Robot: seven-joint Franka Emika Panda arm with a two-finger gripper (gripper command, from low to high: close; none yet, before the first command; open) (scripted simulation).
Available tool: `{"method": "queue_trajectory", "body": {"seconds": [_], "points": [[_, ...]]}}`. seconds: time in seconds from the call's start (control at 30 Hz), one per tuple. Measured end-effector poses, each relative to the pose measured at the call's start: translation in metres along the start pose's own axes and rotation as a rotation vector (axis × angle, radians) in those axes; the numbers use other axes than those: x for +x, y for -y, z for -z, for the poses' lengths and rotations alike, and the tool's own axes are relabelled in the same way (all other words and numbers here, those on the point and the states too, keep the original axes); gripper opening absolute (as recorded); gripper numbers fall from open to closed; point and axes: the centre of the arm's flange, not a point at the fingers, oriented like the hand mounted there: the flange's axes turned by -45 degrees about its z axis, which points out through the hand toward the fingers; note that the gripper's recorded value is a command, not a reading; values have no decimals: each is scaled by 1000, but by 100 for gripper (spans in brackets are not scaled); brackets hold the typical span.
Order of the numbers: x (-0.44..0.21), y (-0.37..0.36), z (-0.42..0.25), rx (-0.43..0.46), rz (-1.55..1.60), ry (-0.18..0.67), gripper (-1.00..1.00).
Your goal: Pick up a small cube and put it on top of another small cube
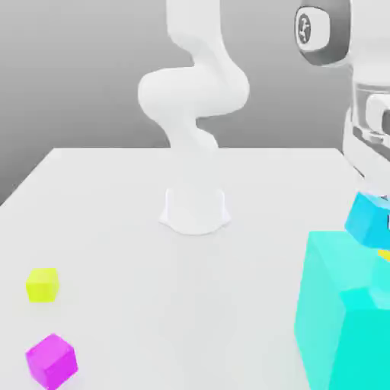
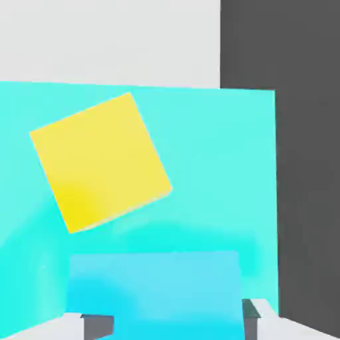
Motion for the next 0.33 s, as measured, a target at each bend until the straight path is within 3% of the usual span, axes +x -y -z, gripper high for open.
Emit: {"method": "queue_trajectory", "body": {"seconds": [0.1,0.2,0.23,0.33], "points": [[32,7,15,39,184,63,-100],[28,8,-25,54,213,92,-100],[26,9,-40,55,215,94,100],[25,9,-40,55,212,94,100]]}}
